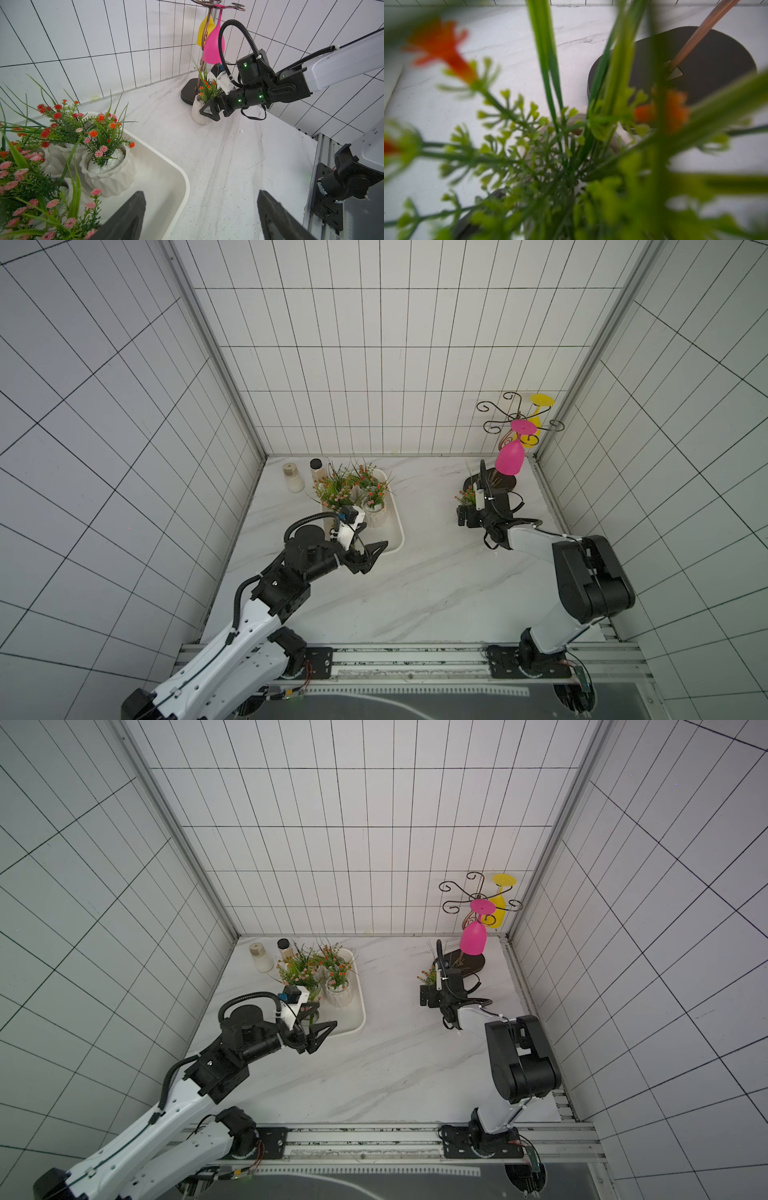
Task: Put the potted gypsophila into the storage box
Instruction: Pick up the baby's breath potted plant from the center of the board.
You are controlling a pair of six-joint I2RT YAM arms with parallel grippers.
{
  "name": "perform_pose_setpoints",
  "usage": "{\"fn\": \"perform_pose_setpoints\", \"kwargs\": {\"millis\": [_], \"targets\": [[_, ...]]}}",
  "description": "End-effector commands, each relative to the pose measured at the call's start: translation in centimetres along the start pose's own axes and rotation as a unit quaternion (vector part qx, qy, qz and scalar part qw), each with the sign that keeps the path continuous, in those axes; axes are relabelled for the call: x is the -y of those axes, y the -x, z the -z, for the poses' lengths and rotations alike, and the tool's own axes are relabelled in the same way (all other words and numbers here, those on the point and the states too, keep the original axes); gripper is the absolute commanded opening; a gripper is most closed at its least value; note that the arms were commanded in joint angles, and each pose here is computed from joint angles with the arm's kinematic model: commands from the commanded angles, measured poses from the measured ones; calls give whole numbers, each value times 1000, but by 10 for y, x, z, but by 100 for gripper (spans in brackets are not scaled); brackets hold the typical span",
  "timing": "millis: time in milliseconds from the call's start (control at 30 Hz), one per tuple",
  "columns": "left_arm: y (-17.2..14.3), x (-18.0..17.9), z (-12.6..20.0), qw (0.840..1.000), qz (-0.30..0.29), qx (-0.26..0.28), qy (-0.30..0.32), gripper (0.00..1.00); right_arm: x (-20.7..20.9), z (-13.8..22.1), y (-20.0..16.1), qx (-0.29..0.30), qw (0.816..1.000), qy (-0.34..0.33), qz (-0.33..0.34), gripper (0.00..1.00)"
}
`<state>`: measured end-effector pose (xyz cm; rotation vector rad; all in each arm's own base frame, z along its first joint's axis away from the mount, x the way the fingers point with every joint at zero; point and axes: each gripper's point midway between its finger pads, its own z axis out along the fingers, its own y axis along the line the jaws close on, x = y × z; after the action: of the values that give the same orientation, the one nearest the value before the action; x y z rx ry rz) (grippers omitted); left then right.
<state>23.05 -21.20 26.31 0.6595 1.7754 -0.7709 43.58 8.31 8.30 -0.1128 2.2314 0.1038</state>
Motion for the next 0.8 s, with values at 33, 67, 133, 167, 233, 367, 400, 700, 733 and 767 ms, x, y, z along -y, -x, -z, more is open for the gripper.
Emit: {"fn": "perform_pose_setpoints", "kwargs": {"millis": [33, 67, 133, 167, 233, 367, 400, 700, 733, 767], "targets": [[2, 3, 0, 1000, -5, 7, -7, 84, 2, 0, 56, 66, 998, -6, 6, 99], [1, 3, 0, 1000, -4, 7, -7, 84, 2, 0, 57, 69, 998, -5, 6, 100], [2, 3, 0, 1000, -4, 7, -8, 84, 1, -1, 58, 73, 997, -2, 8, 99], [2, 3, 0, 1000, -3, 7, -7, 84, 1, -1, 59, 74, 997, -2, 8, 99], [2, 3, 0, 1000, -4, 8, -7, 84, 0, -2, 61, 77, 997, -1, 8, 100], [1, 2, 0, 1000, -1, 6, -7, 84, 2, -4, 63, 81, 997, -3, 6, 99], [0, 3, 0, 1000, -1, 6, -8, 84, 3, -4, 64, 83, 997, -2, 4, 99], [0, 2, -1, 1000, 0, 5, -8, 84, -2, -9, 64, 83, 996, 16, 10, 92], [-1, 2, -1, 1000, 1, 4, -7, 84, -2, -8, 64, 83, 996, 16, 11, 91], [-1, 2, -1, 1000, 2, 4, -7, 84, -3, -8, 64, 84, 996, 16, 12, 90]]}}
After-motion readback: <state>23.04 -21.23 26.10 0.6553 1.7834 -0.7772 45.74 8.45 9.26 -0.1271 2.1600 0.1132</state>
